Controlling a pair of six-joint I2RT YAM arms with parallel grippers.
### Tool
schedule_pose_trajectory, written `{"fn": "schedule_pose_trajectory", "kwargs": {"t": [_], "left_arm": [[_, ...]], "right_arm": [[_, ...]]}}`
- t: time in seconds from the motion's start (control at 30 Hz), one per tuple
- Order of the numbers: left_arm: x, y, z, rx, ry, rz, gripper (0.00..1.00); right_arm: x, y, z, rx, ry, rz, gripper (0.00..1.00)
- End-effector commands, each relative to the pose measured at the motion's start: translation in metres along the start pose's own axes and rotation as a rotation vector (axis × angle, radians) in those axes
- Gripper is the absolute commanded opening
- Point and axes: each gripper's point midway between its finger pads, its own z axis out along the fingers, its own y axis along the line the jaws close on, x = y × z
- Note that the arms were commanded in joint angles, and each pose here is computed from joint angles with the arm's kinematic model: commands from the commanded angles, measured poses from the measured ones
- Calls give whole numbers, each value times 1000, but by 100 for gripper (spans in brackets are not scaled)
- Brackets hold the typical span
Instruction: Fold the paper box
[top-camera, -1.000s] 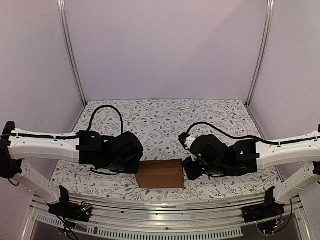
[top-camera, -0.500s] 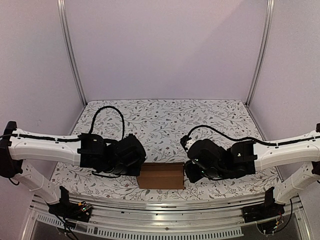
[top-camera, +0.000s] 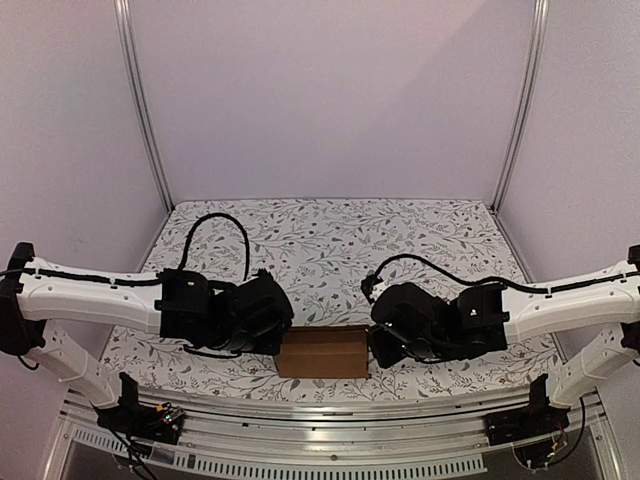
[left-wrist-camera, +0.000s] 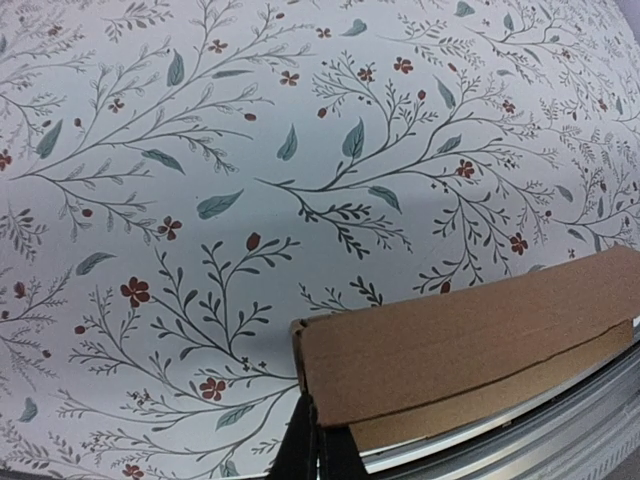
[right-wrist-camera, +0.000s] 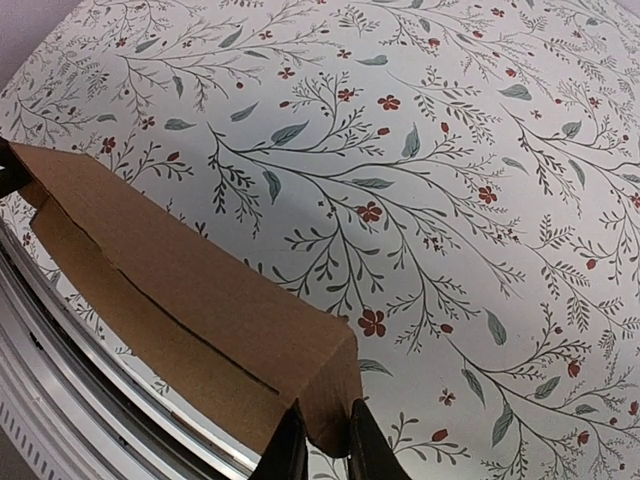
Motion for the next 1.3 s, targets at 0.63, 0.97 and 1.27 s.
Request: {"fn": "schedule_pose_trajectory", "kwargs": {"t": [0.63, 0.97, 1.27], "left_arm": [[29, 9, 6, -124, 40, 131, 0], [38, 3, 14, -157, 23, 181, 0], [44, -2, 20, -164, 12, 210, 0]], "right_arm": [[-23, 11, -16, -34, -53, 51, 0], [-7, 9, -25, -65, 18, 114, 0], [2, 4, -23, -118, 92, 245, 0]]}}
